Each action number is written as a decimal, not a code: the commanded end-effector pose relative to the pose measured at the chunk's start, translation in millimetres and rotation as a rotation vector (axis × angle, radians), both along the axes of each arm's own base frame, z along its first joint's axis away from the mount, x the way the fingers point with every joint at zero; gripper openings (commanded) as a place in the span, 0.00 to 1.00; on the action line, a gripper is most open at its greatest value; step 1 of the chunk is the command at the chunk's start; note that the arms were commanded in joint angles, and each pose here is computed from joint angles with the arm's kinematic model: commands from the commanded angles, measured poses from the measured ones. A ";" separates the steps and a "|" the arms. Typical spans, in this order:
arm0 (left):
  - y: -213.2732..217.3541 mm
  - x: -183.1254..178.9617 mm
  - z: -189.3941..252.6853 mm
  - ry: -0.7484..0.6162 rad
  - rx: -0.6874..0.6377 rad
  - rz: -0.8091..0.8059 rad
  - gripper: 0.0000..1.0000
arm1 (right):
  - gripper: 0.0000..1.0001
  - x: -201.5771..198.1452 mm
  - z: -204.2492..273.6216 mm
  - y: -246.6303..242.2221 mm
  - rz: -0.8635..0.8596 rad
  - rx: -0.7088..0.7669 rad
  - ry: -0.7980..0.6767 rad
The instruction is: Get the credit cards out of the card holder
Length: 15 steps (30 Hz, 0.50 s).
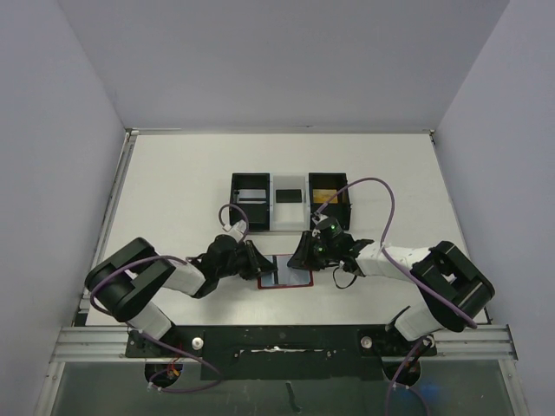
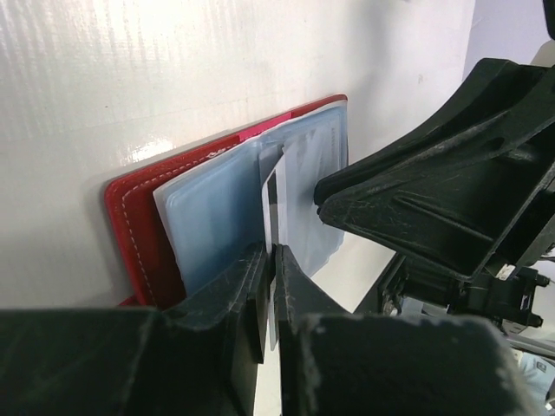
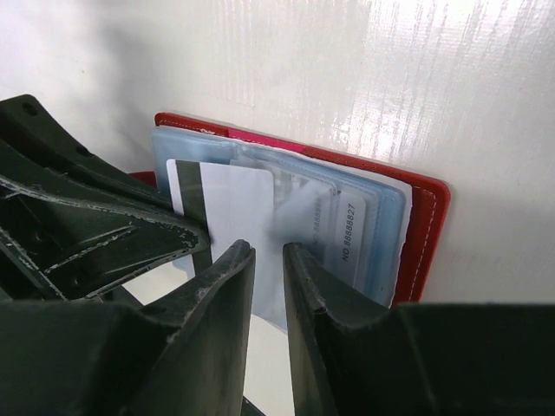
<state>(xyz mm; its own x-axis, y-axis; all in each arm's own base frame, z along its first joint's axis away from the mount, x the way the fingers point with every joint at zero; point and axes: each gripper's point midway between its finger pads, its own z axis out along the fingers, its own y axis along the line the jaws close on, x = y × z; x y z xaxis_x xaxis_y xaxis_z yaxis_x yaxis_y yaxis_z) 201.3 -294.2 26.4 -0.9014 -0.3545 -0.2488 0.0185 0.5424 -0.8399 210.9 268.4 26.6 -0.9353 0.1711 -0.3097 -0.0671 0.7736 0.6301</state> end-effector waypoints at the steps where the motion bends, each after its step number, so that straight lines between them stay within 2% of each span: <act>1: 7.0 1.1 1.6 -0.027 0.057 -0.018 0.03 | 0.24 -11.9 -25.7 -24.0 -0.003 -0.148 0.049; 2: 8.0 1.6 2.5 -0.028 0.057 -0.019 0.00 | 0.24 -10.7 -23.6 -22.5 0.003 -0.145 0.040; 6: 6.8 4.1 16.9 -0.064 0.030 -0.030 0.00 | 0.25 1.2 -1.4 -13.1 0.036 -0.113 -0.035; 15: 30.6 14.3 46.9 -0.169 0.101 0.055 0.00 | 0.41 27.2 69.5 10.3 0.071 0.023 -0.244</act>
